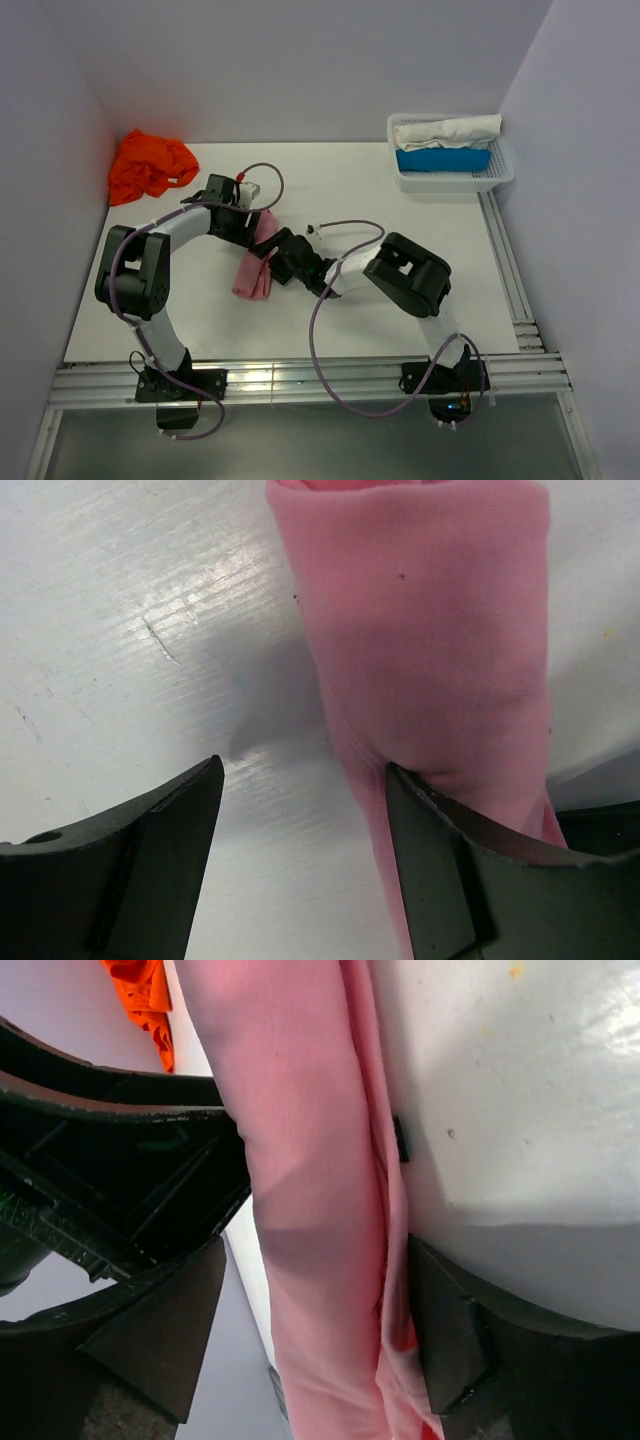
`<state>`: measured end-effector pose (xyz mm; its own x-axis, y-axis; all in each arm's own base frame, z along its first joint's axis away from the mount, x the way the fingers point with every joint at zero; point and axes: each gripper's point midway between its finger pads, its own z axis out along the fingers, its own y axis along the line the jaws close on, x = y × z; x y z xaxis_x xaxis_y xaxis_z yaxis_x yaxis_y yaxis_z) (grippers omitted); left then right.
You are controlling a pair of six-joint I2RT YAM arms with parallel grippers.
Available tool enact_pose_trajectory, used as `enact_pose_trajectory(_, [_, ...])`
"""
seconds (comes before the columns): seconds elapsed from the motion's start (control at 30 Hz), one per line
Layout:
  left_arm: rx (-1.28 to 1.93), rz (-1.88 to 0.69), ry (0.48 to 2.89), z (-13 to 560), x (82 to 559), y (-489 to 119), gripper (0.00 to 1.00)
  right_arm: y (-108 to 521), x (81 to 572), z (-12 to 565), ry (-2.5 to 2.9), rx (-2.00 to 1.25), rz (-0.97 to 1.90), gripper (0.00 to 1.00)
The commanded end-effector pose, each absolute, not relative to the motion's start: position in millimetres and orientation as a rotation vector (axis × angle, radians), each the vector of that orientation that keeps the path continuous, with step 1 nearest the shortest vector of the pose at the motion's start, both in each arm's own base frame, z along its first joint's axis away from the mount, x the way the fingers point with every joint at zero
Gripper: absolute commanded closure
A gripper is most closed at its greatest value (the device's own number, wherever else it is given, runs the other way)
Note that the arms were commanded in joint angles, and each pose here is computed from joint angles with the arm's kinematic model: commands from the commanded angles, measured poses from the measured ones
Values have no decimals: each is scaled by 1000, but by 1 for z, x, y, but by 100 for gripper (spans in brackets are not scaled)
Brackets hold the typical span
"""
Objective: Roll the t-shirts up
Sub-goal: Place the rolled tshirt into the container
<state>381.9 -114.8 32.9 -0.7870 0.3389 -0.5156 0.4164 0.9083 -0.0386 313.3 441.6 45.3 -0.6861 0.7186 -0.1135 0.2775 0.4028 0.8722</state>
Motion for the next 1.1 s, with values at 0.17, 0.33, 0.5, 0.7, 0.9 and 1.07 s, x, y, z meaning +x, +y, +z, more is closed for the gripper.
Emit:
enact_pose_trajectory(0.17, [552, -232, 2566, 33, 375, -124, 28, 423, 320, -7, 2269, 880, 1056, 30])
enact_pose_trajectory(0.33, [548, -227, 2561, 35, 376, -123, 28, 421, 319, -14, 2300, 882, 1014, 46])
enact_pose_trajectory(0.5, [544, -223, 2554, 38, 377, -123, 28, 422, 321, -12, 2330, 858, 969, 75])
enact_pose_trajectory(0.7, [536, -211, 2499, 64, 388, -123, 24, 423, 320, -11, 2357, 835, 964, 100])
enact_pose_trajectory(0.9, [527, -311, 2421, 123, 406, -129, 21, 416, 322, 1, 2321, 832, 1044, 100])
enact_pose_trajectory(1.07, [502, -379, 2373, 160, 410, -121, 21, 416, 332, 32, 2236, 777, 1169, 100])
